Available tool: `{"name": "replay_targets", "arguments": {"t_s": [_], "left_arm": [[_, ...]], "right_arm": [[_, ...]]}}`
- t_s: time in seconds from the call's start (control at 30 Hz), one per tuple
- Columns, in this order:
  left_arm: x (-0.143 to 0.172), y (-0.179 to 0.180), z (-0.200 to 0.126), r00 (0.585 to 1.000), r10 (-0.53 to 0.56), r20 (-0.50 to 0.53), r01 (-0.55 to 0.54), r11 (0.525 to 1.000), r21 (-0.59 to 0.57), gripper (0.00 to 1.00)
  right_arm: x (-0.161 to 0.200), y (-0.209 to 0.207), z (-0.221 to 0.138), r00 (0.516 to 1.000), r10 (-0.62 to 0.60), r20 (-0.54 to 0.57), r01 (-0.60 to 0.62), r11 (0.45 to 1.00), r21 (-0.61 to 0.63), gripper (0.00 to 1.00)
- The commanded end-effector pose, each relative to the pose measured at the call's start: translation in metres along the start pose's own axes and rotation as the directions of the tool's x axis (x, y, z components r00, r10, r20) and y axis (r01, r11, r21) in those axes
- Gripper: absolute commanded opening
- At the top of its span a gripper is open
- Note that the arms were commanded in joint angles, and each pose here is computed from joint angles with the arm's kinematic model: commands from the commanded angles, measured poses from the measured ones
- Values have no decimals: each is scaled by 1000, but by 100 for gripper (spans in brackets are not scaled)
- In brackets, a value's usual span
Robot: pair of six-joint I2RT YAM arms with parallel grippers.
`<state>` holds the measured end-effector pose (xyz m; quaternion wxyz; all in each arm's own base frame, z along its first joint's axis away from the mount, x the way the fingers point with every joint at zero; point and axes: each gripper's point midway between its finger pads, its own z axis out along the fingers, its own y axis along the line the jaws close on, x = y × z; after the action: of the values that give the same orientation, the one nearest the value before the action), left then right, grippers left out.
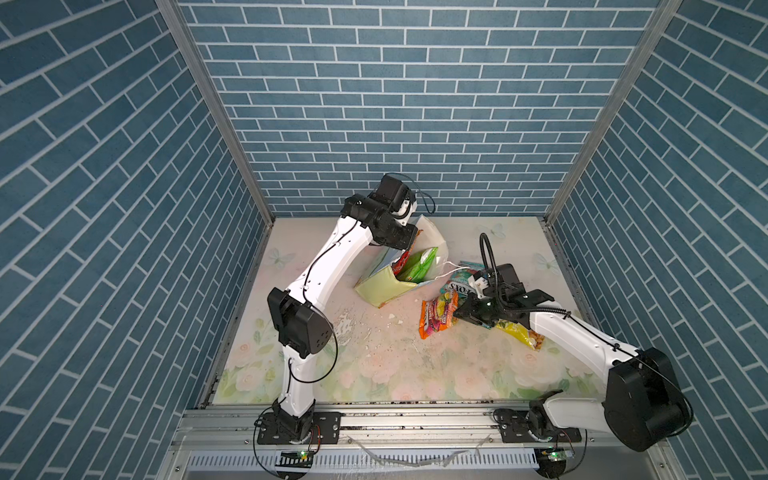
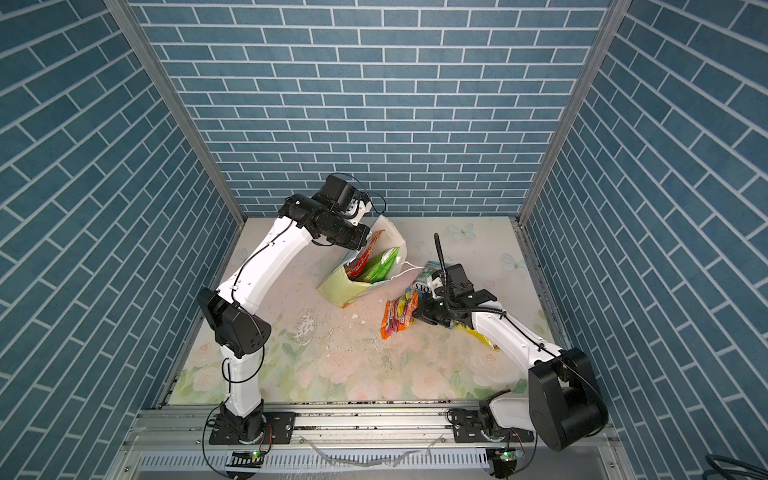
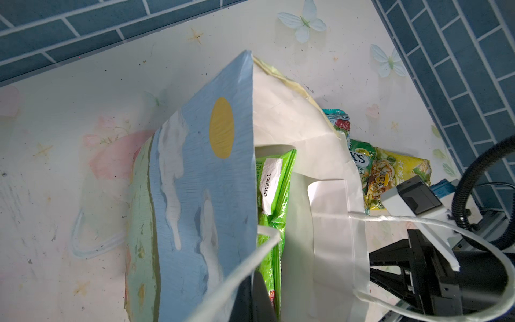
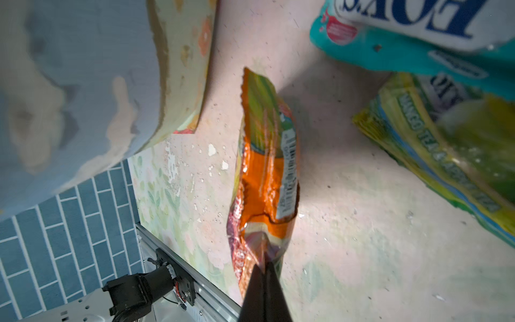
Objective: Take the snacks out of the paper bag
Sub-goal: Place the snack at the center of the table.
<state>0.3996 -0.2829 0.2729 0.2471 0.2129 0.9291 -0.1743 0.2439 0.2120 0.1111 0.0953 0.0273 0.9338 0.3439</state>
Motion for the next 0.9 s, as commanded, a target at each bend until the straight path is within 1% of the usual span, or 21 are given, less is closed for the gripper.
{"name": "replay_targets", "arguments": {"t_s": [0.0, 0.1, 0.33, 0.47, 0.53, 0.63, 0.7, 0.77, 0.8, 0.87], "left_arm": [[-4, -5, -7, 1000, 20, 13, -21, 999, 24, 4], [-3, -4, -8, 1000, 20, 15, -20, 1000, 21, 3], [-2, -2, -6, 1000, 17, 7, -17, 1000, 17, 4], [0, 0, -5, 1000, 23, -3, -23, 1000, 4, 4], [2, 2, -6, 1000, 29, -8, -29, 1000, -9, 4], [4, 7, -10, 999, 42, -14, -42, 998, -41, 4], [5, 11, -13, 999, 52, -17, -53, 996, -65, 4], [5, 15, -16, 998, 60, -17, -61, 994, -89, 4], [5, 16, -18, 998, 63, -15, -64, 993, -98, 4], [5, 18, -19, 998, 67, -12, -68, 992, -108, 4]], "right_arm": [[21, -26, 0, 998, 32, -61, -26, 995, 99, 0], [29, -35, 3, 995, 53, -84, -41, 990, 132, 0], [34, -50, 12, 987, 109, -120, -85, 978, 191, 0], [36, -52, 11, 985, 113, -131, -84, 975, 207, 1], [33, -51, 5, 988, 93, -121, -65, 974, 219, 7], [18, -40, -13, 997, 30, -72, -11, 971, 241, 25], [0, -24, -29, 1000, -12, -2, 12, 974, 225, 32], [-23, -6, -50, 994, -52, 95, 32, 979, 201, 39], [-35, 2, -60, 988, -68, 141, 39, 980, 195, 40], [-61, 22, -83, 963, -113, 245, 69, 981, 181, 45]]}}
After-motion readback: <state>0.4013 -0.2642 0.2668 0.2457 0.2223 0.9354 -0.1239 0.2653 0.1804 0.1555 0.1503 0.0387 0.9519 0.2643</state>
